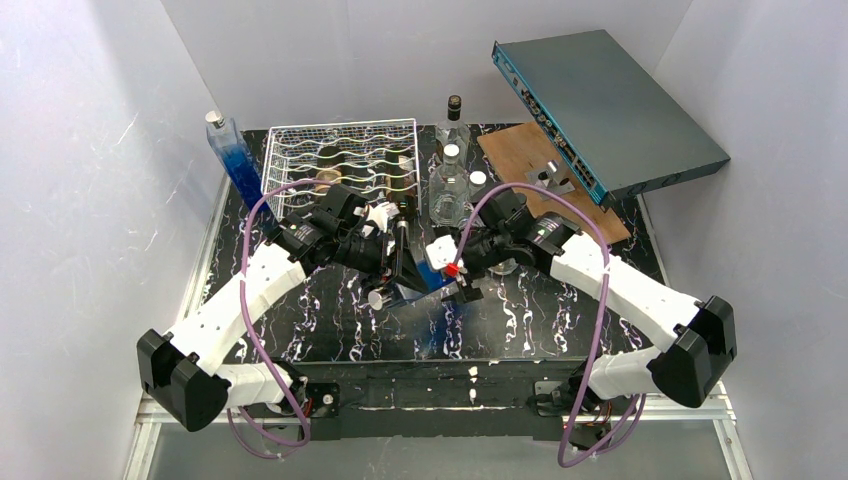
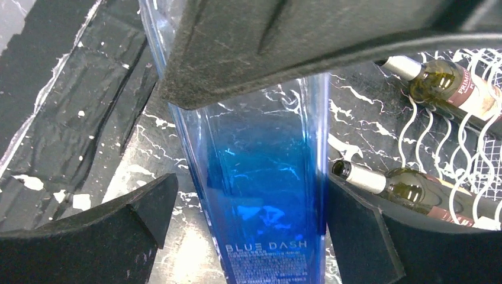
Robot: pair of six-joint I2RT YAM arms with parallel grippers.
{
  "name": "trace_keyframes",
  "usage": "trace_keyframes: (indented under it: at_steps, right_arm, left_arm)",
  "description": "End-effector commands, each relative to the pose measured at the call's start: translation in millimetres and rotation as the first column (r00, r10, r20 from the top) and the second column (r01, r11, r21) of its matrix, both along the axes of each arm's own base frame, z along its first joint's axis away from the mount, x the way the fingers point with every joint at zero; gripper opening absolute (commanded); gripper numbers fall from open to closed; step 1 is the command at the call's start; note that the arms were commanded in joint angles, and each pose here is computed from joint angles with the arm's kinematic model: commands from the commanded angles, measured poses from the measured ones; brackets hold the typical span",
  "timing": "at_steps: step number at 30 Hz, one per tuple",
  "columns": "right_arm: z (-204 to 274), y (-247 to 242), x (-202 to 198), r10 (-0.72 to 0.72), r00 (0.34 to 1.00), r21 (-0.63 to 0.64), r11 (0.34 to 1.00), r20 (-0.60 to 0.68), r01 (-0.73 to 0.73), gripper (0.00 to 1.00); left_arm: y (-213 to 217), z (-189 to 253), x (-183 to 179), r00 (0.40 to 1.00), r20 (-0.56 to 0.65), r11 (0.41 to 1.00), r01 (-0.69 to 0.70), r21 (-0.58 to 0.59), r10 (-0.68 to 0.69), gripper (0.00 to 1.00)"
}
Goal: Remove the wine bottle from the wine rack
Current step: Place the wine bottle at the center of the board.
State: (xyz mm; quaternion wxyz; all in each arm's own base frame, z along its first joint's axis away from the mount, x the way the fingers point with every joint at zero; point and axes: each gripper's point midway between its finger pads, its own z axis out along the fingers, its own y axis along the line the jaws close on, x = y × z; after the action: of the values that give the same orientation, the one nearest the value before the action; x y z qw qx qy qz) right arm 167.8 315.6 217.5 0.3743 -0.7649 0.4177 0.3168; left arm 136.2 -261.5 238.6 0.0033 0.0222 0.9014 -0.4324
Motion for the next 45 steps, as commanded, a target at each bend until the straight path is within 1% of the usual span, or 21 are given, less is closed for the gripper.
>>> trace_keyframes:
  at_steps: [1, 4, 5, 14, 16, 17, 21, 22, 23, 25, 27, 31, 32, 34, 35, 36, 38, 40, 41, 42, 45]
  right_arm:
    - [-7.0, 1.8, 1.2, 0.052, 0.994, -0.005, 0.999, 0.094, -0.052, 1.00]
    - [-10.7, 3.2, -0.3, 0.087, 0.989, -0.007, 0.996, 0.123, -0.086, 1.00]
    - [-11.4, 3.9, -0.4, 0.091, 0.988, -0.007, 0.996, 0.126, -0.091, 0.98]
    - [-13.1, 6.7, -1.8, 0.131, 0.979, 0.000, 0.991, 0.155, -0.132, 0.72]
    - [-13.4, 7.4, -3.1, 0.137, 0.979, 0.005, 0.990, 0.151, -0.140, 0.62]
    - [-13.5, 7.8, -3.6, 0.140, 0.979, 0.006, 0.990, 0.148, -0.142, 0.55]
    - [-12.7, 8.6, -8.2, 0.143, 0.982, 0.020, 0.989, 0.120, -0.146, 0.22]
    - [-13.2, 8.6, -9.7, 0.142, 0.984, 0.025, 0.989, 0.110, -0.146, 0.14]
    - [-14.5, 8.4, -10.9, 0.140, 0.985, 0.026, 0.989, 0.100, -0.143, 0.09]
    - [-16.9, 8.3, -13.4, 0.136, 0.988, 0.031, 0.990, 0.077, -0.138, 0.01]
    - [-18.4, 8.7, -15.1, 0.128, 0.990, 0.035, 0.991, 0.055, -0.130, 0.01]
    - [-19.4, 8.3, -18.0, 0.119, 0.992, 0.044, 0.992, 0.028, -0.120, 0.01]
    - [-19.0, 8.2, -18.4, 0.117, 0.993, 0.049, 0.992, 0.021, -0.118, 0.01]
    - [-18.3, 7.9, -18.7, 0.114, 0.993, 0.057, 0.992, 0.009, -0.114, 0.01]
    - [-18.0, 7.6, -18.8, 0.112, 0.994, 0.059, 0.992, 0.006, -0.112, 0.01]
    - [-18.4, 7.1, -19.0, 0.111, 0.994, 0.061, 0.992, 0.001, -0.110, 0.01]
    - [-17.7, 6.3, -19.1, 0.108, 0.994, 0.066, 0.992, -0.005, -0.107, 0.01]
    - [-18.2, 4.9, -20.1, 0.107, 0.994, 0.069, 0.992, -0.011, -0.106, 0.01]
    - [-19.0, 4.0, -20.6, 0.106, 0.994, 0.069, 0.992, -0.015, -0.105, 0.01]
    - [-19.3, 3.0, -21.0, 0.105, 0.994, 0.070, 0.992, -0.018, -0.103, 0.01]
    - [-20.0, 0.6, -22.4, 0.104, 0.994, 0.076, 0.992, -0.023, -0.102, 0.01]
  left_arm:
    - [-16.2, 46.1, -7.5, 0.991, 0.100, 0.973, 0.110, -0.204, -0.091, 0.00]
    - [-17.1, 44.4, -8.8, 0.992, 0.084, 0.971, 0.110, -0.212, -0.094, 0.00]
    - [-17.1, 44.0, -9.0, 0.992, 0.082, 0.971, 0.110, -0.214, -0.094, 0.00]
    - [-17.0, 41.8, -11.0, 0.993, 0.069, 0.970, 0.108, -0.219, -0.095, 0.00]
    - [-17.0, 41.2, -10.8, 0.994, 0.065, 0.970, 0.105, -0.218, -0.093, 0.00]
    - [-16.9, 40.5, -11.0, 0.994, 0.063, 0.970, 0.105, -0.217, -0.093, 0.00]
    - [-15.8, 36.7, -13.3, 0.995, 0.048, 0.971, 0.100, -0.215, -0.092, 0.00]
    - [-15.4, 35.8, -14.0, 0.995, 0.042, 0.972, 0.096, -0.215, -0.089, 0.00]
    - [-15.1, 35.4, -14.6, 0.995, 0.040, 0.972, 0.093, -0.215, -0.087, 0.02]
    - [-13.8, 33.2, -15.9, 0.996, 0.029, 0.974, 0.084, -0.211, -0.080, 0.10]
    - [-12.6, 31.2, -17.4, 0.997, 0.026, 0.975, 0.082, -0.209, -0.078, 0.18]
    - [-9.6, 28.1, -20.9, 0.997, 0.026, 0.975, 0.078, -0.206, -0.075, 0.40]
    - [-9.0, 27.6, -21.3, 0.997, 0.028, 0.976, 0.077, -0.205, -0.073, 0.46]
    - [-6.9, 26.0, -22.5, 0.997, 0.038, 0.977, 0.077, -0.197, -0.070, 0.62]
    - [-5.5, 25.1, -23.4, 0.997, 0.044, 0.978, 0.078, -0.192, -0.071, 0.67]
    - [-4.5, 24.0, -24.2, 0.996, 0.050, 0.979, 0.081, -0.189, -0.073, 0.72]
    - [-2.1, 21.7, -25.1, 0.996, 0.058, 0.981, 0.077, -0.180, -0.068, 0.77]
    - [0.6, 21.1, -25.1, 0.995, 0.077, 0.983, 0.071, -0.169, -0.058, 0.86]
    - [1.7, 21.2, -24.2, 0.995, 0.090, 0.985, 0.065, -0.163, -0.050, 0.93]
    - [2.8, 21.7, -23.4, 0.994, 0.104, 0.985, 0.059, -0.159, -0.043, 0.98]
    - [5.3, 22.8, -21.4, 0.990, 0.137, 0.987, 0.049, -0.150, -0.028, 0.98]
